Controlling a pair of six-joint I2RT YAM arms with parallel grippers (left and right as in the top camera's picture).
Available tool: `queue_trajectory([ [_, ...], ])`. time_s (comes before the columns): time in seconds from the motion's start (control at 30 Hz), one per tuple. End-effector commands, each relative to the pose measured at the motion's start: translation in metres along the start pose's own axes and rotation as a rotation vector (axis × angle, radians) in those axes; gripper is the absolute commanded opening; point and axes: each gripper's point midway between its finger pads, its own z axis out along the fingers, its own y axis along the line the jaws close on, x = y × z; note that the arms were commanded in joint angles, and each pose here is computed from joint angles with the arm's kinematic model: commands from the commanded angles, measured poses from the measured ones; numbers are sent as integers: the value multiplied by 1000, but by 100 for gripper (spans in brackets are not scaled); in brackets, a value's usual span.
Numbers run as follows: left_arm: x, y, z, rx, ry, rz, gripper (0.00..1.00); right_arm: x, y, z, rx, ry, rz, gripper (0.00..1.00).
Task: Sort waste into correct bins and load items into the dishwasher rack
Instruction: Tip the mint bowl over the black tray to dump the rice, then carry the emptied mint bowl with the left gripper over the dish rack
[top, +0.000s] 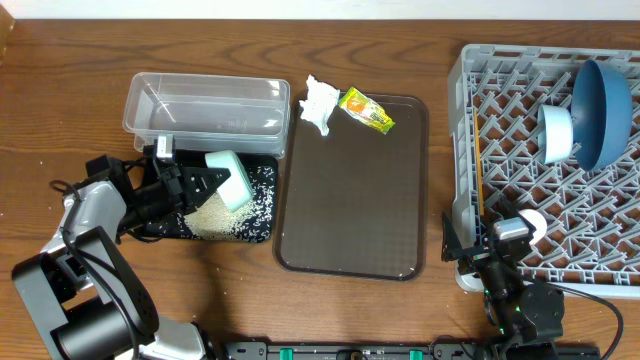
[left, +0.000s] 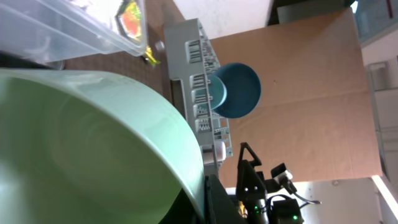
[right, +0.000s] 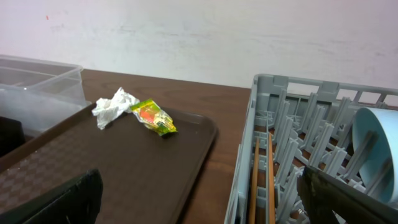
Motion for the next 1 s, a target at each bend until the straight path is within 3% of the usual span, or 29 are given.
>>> queue_trajectory([
  [0.0,-3,-13,2,41,-7,26,6,0,-4,0,15,-3,18,99],
  [0.1,9,-26,14,66,41,20,6,0,-4,0,15,-3,18,99],
  [0.2,25,-46,34,79,125,153,6,0,-4,0,15,-3,18,99],
  [0.27,29,-45,44,-4,185,236,6,0,-4,0,15,-3,18,99],
  [0.37,21,-31,47,-195,192,240,6,0,-4,0,15,-3,18,99],
  [0.53,5,-94,65,61,175,284,6,0,-4,0,15,-3,18,99],
  [0.63,-6,-111,87,62,173,322,6,0,-4,0,15,-3,18,99],
  [0.8,-27,-143,139,45,46,426,6,0,-4,0,15,-3,18,99],
  [0.97,-22,-161,191,118,-20,433,6,0,-4,0,15,-3,18,99],
])
